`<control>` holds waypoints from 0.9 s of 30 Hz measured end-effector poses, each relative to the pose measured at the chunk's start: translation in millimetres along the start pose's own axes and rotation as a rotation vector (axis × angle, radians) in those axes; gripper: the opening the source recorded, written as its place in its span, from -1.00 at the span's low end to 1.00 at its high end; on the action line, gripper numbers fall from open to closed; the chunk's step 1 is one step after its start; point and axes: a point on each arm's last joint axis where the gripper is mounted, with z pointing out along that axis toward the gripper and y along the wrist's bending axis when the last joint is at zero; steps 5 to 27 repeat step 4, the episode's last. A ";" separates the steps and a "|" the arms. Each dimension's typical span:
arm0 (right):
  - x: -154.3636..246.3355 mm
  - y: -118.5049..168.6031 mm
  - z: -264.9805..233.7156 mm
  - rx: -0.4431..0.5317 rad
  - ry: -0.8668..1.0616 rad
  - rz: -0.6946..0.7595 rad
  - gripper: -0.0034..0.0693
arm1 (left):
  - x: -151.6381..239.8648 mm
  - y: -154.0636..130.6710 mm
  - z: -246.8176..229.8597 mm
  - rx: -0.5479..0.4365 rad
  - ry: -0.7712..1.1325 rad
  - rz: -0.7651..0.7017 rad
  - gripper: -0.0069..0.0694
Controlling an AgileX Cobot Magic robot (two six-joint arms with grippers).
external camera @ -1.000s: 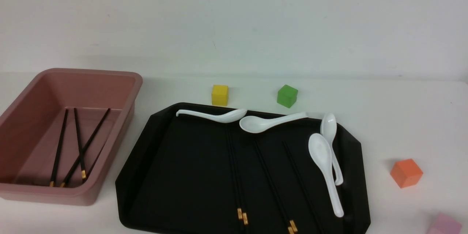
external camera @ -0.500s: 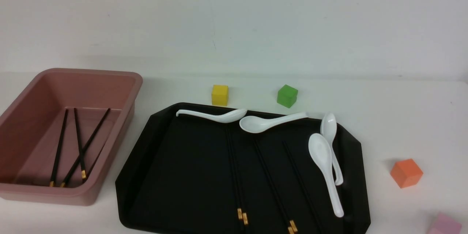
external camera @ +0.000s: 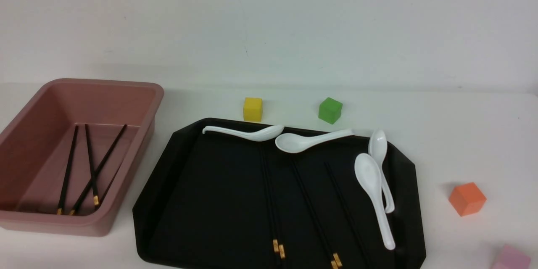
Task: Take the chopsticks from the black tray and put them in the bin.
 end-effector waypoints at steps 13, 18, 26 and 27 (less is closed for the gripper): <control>0.0 0.0 0.0 0.000 0.000 0.000 -0.25 | 0.0 0.0 0.0 0.000 0.000 0.000 -0.76; 0.0 0.0 0.0 0.000 0.000 0.000 -0.25 | 0.0 0.0 0.0 0.000 0.000 0.000 -0.76; 0.0 0.0 0.0 0.000 0.000 0.000 -0.25 | 0.0 0.0 0.0 0.000 0.000 0.000 -0.76; 0.0 0.0 0.0 0.000 0.000 0.000 -0.25 | 0.0 0.0 0.0 0.000 0.000 0.000 -0.76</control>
